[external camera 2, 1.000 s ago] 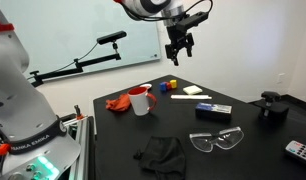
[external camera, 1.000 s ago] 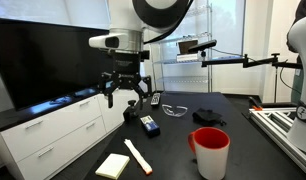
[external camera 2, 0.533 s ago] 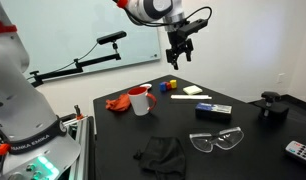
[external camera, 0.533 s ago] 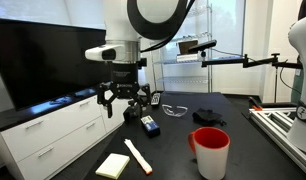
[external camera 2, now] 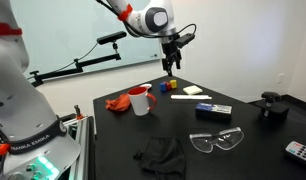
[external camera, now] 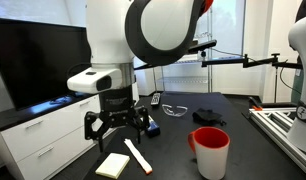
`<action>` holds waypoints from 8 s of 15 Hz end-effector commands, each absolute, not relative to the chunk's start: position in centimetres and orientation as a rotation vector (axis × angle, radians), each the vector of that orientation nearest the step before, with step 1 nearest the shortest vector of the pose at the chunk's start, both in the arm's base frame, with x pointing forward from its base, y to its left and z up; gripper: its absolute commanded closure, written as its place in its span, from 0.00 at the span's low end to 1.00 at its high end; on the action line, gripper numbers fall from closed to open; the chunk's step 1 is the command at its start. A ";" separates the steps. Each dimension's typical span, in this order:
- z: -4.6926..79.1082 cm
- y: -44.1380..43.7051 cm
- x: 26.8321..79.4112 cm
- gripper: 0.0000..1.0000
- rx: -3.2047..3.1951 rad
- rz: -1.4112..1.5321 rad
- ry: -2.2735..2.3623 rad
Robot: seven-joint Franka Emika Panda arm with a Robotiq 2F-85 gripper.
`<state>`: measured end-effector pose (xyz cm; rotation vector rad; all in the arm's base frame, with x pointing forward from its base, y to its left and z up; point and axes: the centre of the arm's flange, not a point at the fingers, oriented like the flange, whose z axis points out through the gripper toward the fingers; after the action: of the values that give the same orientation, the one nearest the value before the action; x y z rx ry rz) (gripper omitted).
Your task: Put the yellow item in the cup
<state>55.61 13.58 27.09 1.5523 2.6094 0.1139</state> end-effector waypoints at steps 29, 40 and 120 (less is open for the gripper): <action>21.5 21.2 60.6 0.00 0.750 0.080 2.985; 20.0 21.4 61.9 0.00 0.724 0.031 2.978; 29.9 11.8 38.9 0.81 0.725 -0.199 3.063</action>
<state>38.73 11.71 29.43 0.7495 3.0549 -0.1808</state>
